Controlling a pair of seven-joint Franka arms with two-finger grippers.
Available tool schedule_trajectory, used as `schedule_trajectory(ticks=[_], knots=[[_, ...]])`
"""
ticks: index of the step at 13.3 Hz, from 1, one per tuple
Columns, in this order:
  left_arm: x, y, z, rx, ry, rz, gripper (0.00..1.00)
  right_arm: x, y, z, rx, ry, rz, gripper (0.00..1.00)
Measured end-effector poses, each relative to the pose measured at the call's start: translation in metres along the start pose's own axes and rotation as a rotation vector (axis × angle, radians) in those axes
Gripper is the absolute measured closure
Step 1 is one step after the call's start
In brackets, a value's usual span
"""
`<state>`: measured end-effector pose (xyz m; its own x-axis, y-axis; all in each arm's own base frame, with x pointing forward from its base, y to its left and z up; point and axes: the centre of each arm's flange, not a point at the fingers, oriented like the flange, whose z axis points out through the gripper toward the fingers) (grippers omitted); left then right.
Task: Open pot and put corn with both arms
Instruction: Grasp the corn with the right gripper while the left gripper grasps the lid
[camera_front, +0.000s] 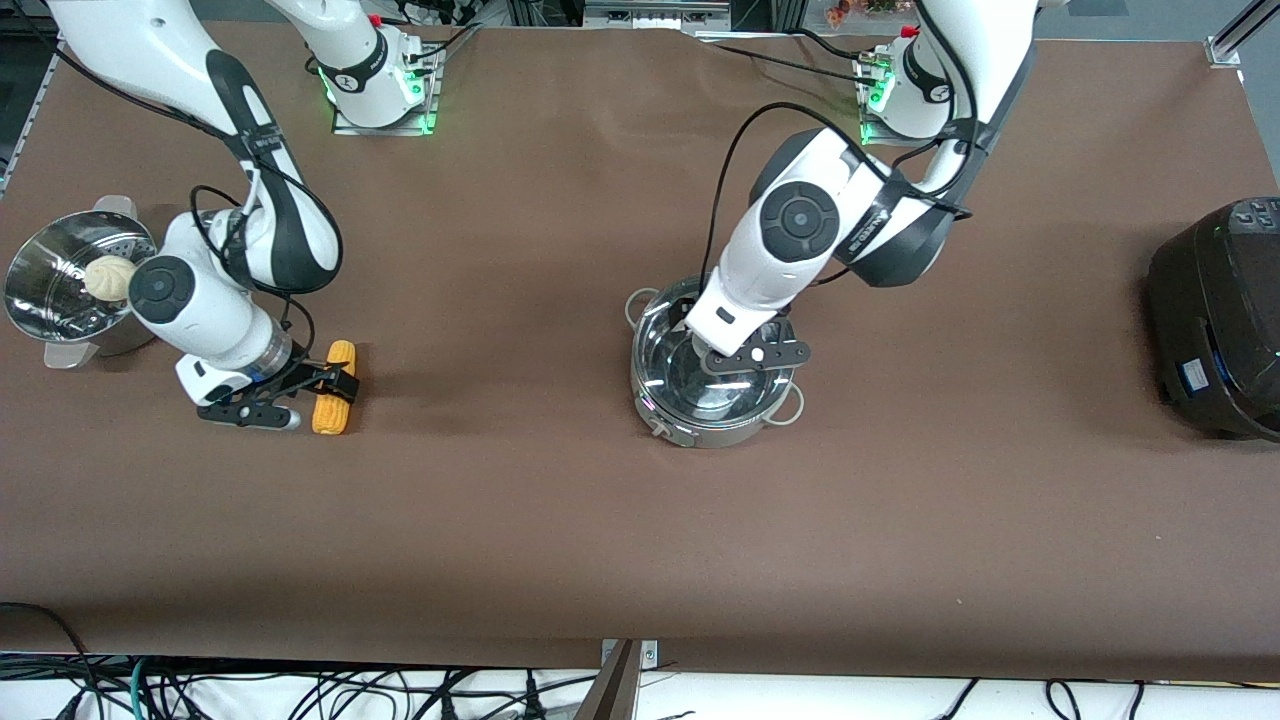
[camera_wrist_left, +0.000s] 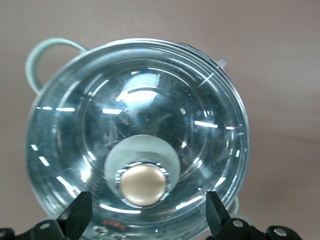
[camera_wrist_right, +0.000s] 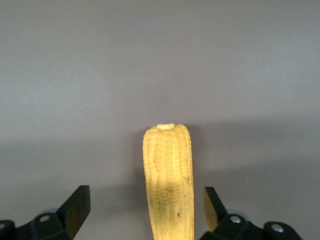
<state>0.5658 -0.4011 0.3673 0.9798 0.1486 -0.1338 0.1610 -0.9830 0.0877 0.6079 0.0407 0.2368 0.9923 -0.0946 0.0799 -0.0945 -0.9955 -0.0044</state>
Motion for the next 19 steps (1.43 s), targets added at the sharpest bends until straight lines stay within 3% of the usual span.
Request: schedule_trajectory(ticks=[8, 10, 14, 17, 18, 19], knots=[[0.002, 0.006, 0.015, 0.042, 0.020, 0.008, 0.03, -0.008, 0.022, 0.045, -0.008, -0.013, 0.034, 0.00], [0.002, 0.005, 0.018, 0.044, 0.016, 0.008, 0.16, -0.008, 0.023, 0.047, -0.008, -0.009, 0.035, 0.00], [0.003, 0.005, 0.020, 0.046, 0.014, 0.007, 0.27, -0.009, 0.023, 0.051, -0.008, -0.011, 0.034, 0.00], [0.004, 0.004, 0.023, 0.048, 0.011, 0.005, 0.30, -0.010, 0.022, 0.053, -0.008, -0.014, 0.028, 0.00], [0.004, 0.004, 0.024, 0.050, 0.010, 0.005, 0.33, -0.010, 0.022, 0.053, -0.008, -0.014, 0.017, 0.00], [0.005, 0.002, 0.024, 0.058, 0.011, 0.005, 0.42, -0.010, 0.022, 0.053, -0.008, -0.014, 0.009, 0.00]])
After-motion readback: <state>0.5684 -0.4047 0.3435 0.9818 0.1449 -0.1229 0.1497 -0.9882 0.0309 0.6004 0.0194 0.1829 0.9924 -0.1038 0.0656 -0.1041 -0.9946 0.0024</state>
